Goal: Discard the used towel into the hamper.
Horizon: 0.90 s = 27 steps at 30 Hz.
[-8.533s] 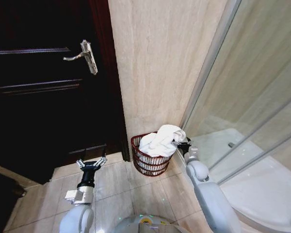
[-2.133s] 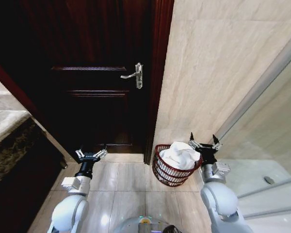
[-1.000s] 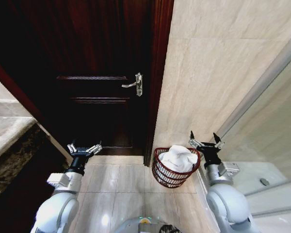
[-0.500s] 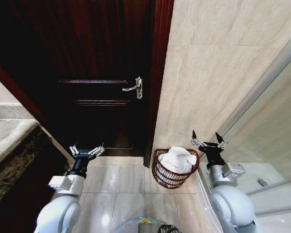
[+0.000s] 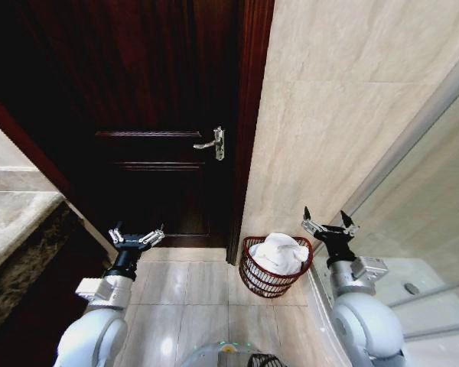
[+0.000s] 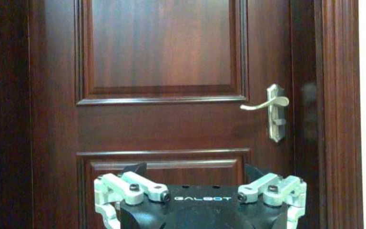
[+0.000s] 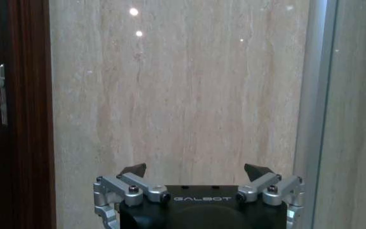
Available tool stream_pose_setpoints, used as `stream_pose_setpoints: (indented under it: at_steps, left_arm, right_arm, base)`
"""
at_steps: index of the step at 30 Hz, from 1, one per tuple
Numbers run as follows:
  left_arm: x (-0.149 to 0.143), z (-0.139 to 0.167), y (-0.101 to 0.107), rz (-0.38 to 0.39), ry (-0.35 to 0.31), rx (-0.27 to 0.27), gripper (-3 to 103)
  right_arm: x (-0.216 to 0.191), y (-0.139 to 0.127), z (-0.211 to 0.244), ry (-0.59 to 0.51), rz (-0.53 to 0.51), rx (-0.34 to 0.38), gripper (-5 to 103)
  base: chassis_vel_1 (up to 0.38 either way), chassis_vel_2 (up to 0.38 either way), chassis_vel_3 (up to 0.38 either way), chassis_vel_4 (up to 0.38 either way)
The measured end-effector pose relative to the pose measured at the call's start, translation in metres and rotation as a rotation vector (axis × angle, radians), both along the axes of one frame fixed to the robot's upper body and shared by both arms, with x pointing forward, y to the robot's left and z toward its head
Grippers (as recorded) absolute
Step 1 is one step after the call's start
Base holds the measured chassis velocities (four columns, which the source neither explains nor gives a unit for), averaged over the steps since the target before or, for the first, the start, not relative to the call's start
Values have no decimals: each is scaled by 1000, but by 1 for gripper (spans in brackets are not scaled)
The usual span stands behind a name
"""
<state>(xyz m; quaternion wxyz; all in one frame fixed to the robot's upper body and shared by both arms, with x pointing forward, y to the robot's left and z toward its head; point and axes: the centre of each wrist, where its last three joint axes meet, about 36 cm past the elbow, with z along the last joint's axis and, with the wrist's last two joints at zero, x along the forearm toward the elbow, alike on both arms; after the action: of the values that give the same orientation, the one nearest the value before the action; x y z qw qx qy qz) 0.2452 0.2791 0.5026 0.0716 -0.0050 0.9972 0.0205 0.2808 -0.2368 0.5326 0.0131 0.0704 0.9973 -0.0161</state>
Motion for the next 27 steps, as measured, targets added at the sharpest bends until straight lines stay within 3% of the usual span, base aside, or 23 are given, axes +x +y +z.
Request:
stream_pose_setpoints:
  at_steps: [27]
  left_arm:
    - [-6, 4, -5, -2, -9, -13, 100]
  right_arm:
    - [-8, -4, 6, -7, 1, -2, 100]
  base:
    - [0, 0, 0, 0]
